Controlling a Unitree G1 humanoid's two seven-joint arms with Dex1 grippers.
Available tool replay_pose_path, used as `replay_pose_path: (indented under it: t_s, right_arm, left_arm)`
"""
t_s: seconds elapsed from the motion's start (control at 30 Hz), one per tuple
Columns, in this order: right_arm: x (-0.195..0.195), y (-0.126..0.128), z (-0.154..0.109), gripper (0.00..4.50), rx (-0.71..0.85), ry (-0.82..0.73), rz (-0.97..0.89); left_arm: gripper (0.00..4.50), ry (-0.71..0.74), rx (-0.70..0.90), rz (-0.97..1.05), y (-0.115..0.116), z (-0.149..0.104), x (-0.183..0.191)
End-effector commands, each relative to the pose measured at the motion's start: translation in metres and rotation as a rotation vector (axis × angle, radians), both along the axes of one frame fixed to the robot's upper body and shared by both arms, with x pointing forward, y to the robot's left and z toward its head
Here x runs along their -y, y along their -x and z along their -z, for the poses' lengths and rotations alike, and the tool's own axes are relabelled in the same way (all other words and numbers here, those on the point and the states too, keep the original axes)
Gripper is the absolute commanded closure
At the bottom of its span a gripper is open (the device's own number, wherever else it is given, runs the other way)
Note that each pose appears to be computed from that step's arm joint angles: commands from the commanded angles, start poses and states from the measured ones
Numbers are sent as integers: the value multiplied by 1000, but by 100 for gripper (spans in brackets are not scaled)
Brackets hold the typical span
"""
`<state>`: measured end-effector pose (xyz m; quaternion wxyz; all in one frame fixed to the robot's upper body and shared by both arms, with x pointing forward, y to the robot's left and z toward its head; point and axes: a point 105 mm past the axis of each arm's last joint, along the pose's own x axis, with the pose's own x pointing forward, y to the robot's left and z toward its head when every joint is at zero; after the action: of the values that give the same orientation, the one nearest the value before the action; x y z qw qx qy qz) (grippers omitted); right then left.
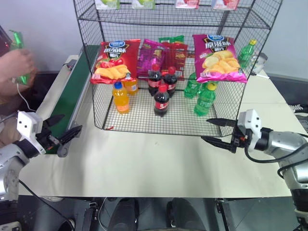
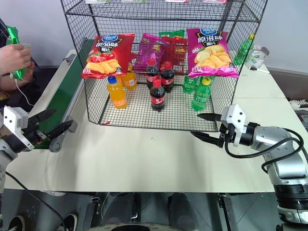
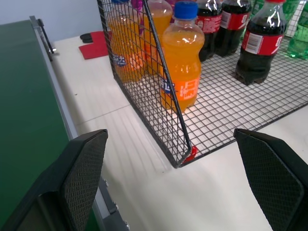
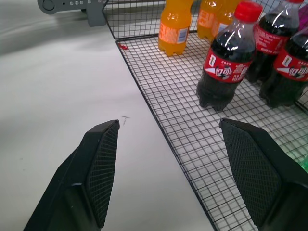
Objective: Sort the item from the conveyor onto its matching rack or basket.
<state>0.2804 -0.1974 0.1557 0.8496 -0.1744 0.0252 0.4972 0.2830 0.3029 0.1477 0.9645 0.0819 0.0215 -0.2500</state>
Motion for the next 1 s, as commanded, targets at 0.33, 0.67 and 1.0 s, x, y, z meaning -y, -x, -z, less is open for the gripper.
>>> replay_pose_path:
  t_s: [0.33, 0.67, 1.0]
  right_arm:
    - [-7, -2, -7, 104, 23, -15, -29]
    - [-10, -1, -6, 104, 19, -19, -33]
    - [-10, -2, -4, 104, 18, -23, -36]
  left_arm:
    - [0, 37, 65, 1, 9, -18, -2]
    - [0, -67, 108, -121, -4, -20, -16]
    - [0, 33, 167, -274, -18, -39, -31]
